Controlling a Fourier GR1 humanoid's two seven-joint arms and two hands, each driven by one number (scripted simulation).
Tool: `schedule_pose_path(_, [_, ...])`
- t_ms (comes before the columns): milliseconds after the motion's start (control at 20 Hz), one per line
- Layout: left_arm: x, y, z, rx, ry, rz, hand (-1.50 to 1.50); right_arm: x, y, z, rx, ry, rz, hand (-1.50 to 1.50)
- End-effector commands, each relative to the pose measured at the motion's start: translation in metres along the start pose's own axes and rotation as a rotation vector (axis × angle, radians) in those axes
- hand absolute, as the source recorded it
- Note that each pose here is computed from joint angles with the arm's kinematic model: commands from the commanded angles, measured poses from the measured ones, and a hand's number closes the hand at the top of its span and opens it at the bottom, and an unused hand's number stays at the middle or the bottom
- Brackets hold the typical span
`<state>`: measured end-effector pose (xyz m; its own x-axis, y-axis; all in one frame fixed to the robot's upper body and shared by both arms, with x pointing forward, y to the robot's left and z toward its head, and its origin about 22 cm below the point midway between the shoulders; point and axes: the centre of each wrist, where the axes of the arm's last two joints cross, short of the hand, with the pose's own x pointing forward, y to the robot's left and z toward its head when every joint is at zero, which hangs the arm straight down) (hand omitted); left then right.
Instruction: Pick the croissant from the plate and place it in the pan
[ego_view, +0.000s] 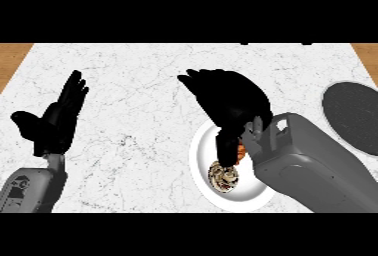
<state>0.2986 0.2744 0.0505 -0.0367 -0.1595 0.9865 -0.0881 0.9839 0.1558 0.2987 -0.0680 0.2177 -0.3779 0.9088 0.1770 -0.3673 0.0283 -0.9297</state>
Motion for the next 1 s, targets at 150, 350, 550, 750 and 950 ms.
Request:
schedule_pose_path(150, [-0.010,-0.006,-0.005,0.014,0.007,0.005,0.00,0.015,0.040,-0.012,0.031,0.133,0.034,-1.50])
schedule_pose_path(350, [-0.009,-0.001,0.016,0.013,-0.004,-0.002,0.00,-0.011,0.036,-0.006,0.020,0.190,0.045,-1.50])
schedule_pose_path(550, [-0.001,-0.002,0.005,0.016,-0.012,0.010,0.00,-0.033,0.029,-0.023,0.061,0.257,0.071,-1.50])
schedule_pose_path(750, [0.001,0.007,0.002,0.019,-0.010,-0.002,0.00,-0.038,0.046,-0.038,0.104,0.251,0.075,-1.50])
schedule_pose_path(950, [-0.006,-0.019,-0.003,0.009,-0.006,-0.013,0.00,-0.040,0.062,-0.053,0.169,0.234,0.059,-1.50])
